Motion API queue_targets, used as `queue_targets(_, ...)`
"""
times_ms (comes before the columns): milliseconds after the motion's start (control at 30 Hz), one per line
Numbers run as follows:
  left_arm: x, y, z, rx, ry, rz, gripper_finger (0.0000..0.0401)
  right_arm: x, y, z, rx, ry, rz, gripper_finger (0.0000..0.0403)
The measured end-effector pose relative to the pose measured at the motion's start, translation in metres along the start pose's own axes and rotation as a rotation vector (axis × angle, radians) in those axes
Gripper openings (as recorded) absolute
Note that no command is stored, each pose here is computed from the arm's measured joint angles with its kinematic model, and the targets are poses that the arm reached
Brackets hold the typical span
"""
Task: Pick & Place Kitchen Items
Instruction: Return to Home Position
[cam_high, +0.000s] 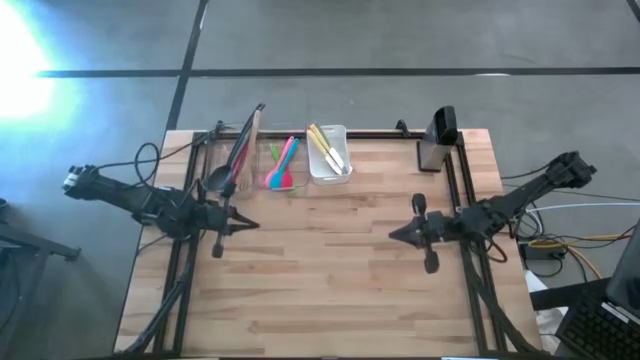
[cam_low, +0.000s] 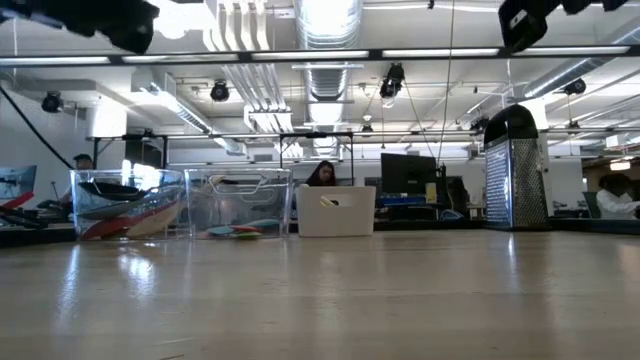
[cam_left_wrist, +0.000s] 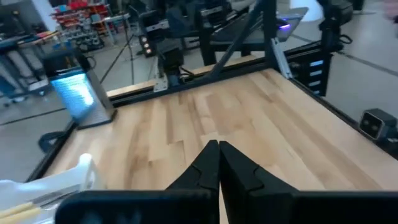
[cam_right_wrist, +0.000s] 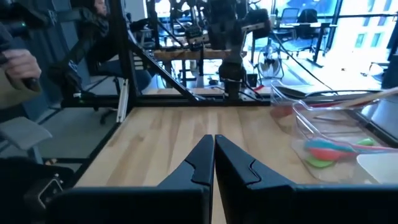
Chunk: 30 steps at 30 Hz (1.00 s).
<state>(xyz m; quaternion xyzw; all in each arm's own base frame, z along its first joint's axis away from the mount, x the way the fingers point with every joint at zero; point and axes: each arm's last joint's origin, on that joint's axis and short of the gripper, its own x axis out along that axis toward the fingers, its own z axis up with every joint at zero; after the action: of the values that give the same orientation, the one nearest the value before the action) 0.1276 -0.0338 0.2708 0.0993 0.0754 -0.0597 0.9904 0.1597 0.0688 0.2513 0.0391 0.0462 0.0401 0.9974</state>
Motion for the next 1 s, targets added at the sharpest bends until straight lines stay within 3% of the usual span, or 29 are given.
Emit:
queue_targets(133,0.0,-0.002,-0.028,-0.014,-0.02,-0.051,0.0003,-0.001,-0.006,-0.016,-0.004,-0.007,-0.012,0.0008)
queue_targets(367,0.003,0.001,-0.077,-0.051,-0.005,-0.014,0.0002,-0.002,-0.021,-0.042,0.0,-0.032,-0.058,0.0008)
queue_targets(533,0.002,0.006,-0.09,-0.086,-0.015,-0.035,0.0002,-0.004,-0.031,-0.056,0.002,-0.028,-0.1,0.0008)
queue_targets(800,0.004,0.013,-0.113,-0.118,-0.047,-0.026,0.0001,-0.009,-0.045,-0.068,-0.011,-0.122,-0.053,0.0008)
queue_targets(1000,0.003,0.022,-0.121,-0.115,-0.043,0.035,0.0002,-0.012,-0.058,-0.076,-0.012,-0.143,-0.092,0.0008)
